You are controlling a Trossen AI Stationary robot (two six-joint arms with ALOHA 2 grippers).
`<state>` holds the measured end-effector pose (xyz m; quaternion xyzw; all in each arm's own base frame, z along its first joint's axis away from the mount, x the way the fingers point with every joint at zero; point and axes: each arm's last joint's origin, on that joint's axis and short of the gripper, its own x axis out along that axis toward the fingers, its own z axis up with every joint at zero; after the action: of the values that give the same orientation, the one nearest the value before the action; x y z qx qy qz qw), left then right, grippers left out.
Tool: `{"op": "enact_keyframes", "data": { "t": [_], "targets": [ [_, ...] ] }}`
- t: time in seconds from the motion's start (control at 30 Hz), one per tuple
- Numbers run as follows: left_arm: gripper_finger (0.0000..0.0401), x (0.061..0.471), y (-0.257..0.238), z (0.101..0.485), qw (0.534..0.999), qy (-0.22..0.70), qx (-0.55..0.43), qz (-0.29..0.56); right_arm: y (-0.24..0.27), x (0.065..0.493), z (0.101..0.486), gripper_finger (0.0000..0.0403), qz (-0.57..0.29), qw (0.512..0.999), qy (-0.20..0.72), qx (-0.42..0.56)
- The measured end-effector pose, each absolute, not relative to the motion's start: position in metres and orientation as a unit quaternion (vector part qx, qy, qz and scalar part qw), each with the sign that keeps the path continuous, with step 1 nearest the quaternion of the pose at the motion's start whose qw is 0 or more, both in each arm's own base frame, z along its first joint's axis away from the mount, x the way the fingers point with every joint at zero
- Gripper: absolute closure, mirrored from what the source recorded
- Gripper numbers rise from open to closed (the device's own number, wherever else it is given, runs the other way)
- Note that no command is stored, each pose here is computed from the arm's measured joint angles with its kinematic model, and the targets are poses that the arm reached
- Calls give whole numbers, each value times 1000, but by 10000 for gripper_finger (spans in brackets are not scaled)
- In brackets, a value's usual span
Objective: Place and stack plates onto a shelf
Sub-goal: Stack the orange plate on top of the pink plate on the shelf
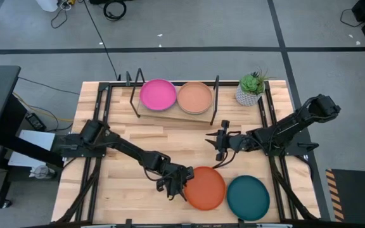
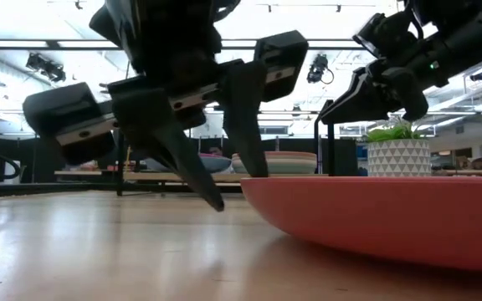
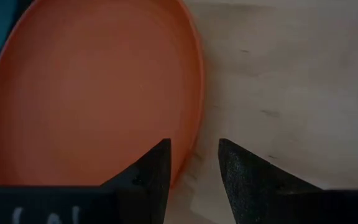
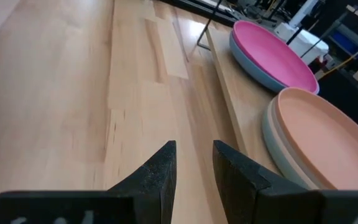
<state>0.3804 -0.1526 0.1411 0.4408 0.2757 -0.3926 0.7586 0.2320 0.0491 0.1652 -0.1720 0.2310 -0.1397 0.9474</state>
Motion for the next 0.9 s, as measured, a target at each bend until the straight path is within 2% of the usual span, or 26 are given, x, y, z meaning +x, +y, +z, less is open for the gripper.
{"op": "enact_keyframes", "data": {
  "t": [0.17,0.4,0.63,0.9],
  "targets": [
    [276,382,-152,139,761,274,438,-392,48,232,164,293,-133,949,236,-161],
    [384,378,-150,138,762,309,416,-389,48,232,164,293,-133,950,236,-153],
    [387,358,-136,173,775,382,349,-362,49,231,163,293,-136,949,237,-154],
    [387,329,-86,217,786,498,270,-248,49,231,164,293,-150,948,234,-156]
  ]
}}
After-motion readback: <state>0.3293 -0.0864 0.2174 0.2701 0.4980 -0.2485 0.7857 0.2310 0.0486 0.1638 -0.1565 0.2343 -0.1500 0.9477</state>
